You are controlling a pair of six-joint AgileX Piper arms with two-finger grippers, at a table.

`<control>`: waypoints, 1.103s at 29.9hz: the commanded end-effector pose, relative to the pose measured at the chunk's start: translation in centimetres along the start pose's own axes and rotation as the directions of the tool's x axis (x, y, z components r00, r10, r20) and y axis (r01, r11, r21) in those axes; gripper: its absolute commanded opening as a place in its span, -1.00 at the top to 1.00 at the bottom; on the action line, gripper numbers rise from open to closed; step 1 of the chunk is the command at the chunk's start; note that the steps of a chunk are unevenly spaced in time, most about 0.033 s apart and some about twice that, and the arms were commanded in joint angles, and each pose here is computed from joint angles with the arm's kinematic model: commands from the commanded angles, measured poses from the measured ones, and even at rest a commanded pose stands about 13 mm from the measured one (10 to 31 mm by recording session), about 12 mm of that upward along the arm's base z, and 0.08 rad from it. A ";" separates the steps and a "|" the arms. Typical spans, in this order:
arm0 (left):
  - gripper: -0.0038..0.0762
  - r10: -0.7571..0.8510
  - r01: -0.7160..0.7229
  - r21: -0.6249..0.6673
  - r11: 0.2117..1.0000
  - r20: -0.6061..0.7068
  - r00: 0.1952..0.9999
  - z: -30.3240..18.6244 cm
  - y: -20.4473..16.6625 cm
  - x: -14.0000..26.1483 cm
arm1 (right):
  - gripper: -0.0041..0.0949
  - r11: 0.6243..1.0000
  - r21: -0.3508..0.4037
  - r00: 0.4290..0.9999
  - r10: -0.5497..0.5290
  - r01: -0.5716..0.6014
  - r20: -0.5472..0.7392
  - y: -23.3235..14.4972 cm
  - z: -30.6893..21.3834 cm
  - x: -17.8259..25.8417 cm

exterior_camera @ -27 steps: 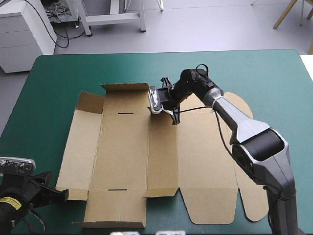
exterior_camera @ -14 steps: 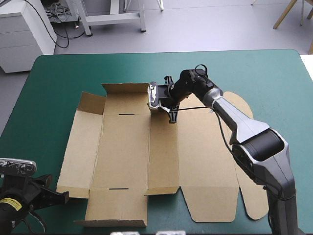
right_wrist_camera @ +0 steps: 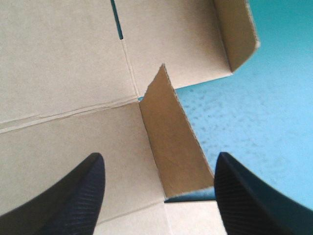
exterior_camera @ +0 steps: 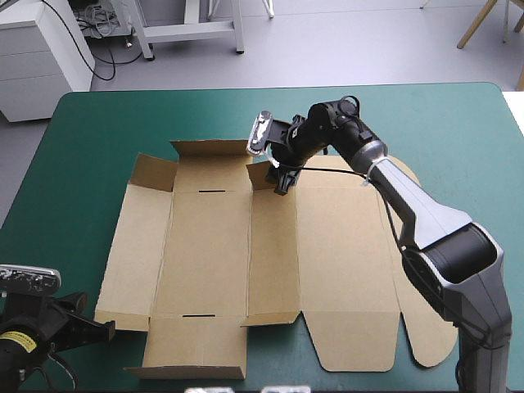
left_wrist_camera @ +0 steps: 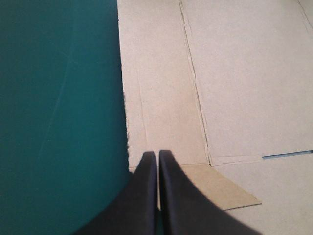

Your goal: Fold the box

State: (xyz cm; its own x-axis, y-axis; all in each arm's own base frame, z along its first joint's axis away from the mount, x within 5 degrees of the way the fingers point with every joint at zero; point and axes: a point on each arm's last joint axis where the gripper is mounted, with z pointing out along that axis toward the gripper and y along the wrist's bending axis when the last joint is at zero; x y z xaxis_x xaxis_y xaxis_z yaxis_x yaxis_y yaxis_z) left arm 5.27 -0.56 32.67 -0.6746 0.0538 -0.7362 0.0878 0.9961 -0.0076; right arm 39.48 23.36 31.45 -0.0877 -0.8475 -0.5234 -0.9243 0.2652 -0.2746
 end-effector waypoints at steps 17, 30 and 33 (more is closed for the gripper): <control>0.93 -0.008 0.008 0.005 1.000 0.051 0.999 -0.5 0.0 -1.0 | 0.95 0.808 0.334 0.869 0.488 -0.486 0.083 1.2 -17.2 -0.3; 0.93 0.013 -0.011 -0.035 0.999 0.036 0.999 -0.2 0.3 -1.2 | 0.95 0.542 0.453 0.624 0.780 -0.708 0.044 2.3 -20.1 9.6; 0.93 0.015 -0.013 -0.040 0.999 0.058 0.998 -0.2 0.4 -1.4 | 0.95 0.504 0.479 0.578 0.816 -0.719 0.009 3.6 -20.3 12.6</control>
State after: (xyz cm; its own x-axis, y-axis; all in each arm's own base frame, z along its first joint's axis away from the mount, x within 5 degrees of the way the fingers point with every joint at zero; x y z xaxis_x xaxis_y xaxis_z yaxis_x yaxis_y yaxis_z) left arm 5.44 -0.25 32.54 -0.6923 0.0718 -0.7180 0.0744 0.9968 0.0280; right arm 29.68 6.56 39.28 -0.8227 -0.3104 -0.4763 -0.2809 0.9503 -0.1341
